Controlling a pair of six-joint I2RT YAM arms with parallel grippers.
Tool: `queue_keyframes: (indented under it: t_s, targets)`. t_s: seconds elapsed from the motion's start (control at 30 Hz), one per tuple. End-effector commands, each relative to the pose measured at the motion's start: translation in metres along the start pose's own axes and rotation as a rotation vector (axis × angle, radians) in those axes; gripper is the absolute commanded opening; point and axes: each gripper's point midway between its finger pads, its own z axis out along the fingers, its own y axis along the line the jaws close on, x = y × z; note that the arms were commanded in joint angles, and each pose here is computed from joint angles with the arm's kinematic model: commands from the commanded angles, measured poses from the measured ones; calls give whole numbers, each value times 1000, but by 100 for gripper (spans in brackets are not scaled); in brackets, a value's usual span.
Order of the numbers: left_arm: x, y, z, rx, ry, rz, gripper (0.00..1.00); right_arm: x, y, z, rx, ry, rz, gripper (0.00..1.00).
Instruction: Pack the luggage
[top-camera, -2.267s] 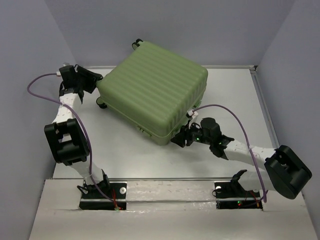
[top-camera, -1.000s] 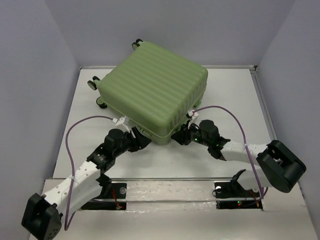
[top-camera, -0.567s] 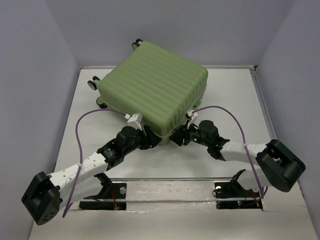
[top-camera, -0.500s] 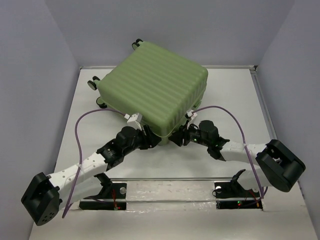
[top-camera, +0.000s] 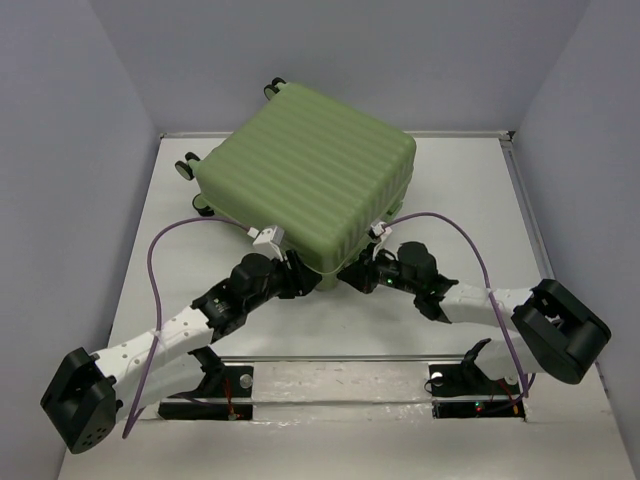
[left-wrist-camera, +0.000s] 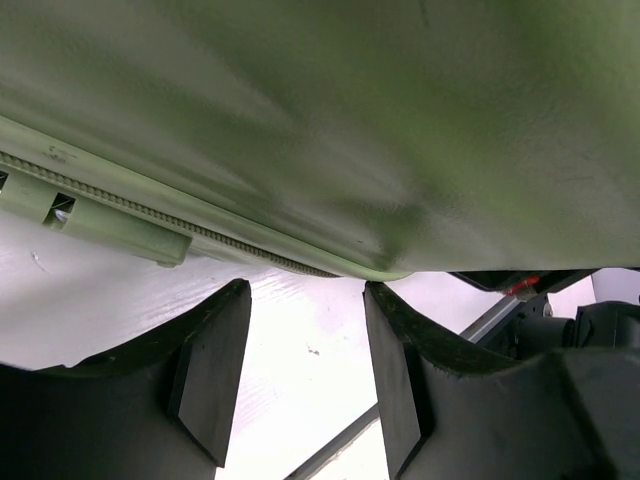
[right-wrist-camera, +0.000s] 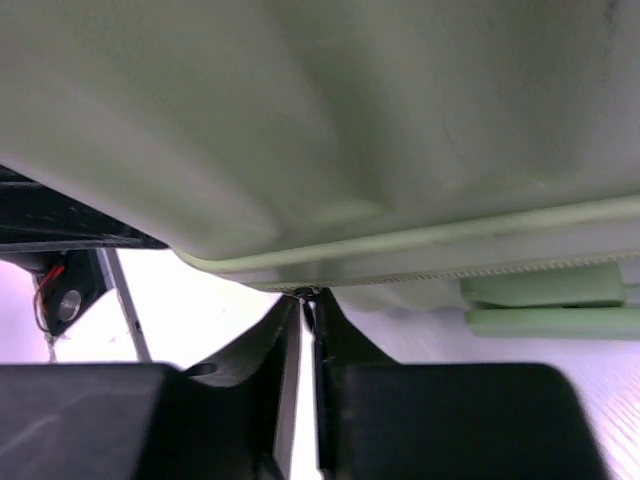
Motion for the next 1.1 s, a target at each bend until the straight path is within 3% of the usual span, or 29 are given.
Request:
queue_keyframes:
  t_s: [0.0,0.33,0.47,0.7,0.93,1.03,1.07]
  targets:
    - [-41,-22,2,41,-147,27,57,-23,13,5,-25,-90,-24,8]
    - [-66,-51,21,101,-203,32,52,70,71,1,12,166,-23,7]
    - [-74,-68,28,128,-214,38,51,92,116,2,7,191,-40,7]
    - [-85,-87,31,157,-229,48,49,74,178,10,-76,152,-72,7]
    - [-96,-105,40,177,-233,54,48,23,226,39,-156,19,-15,7]
    - [-97,-107,42,170,-229,49,50,15,255,46,-207,-26,35,7]
    - [-99,-104,41,153,-237,53,54,21,258,44,-205,-30,26,7]
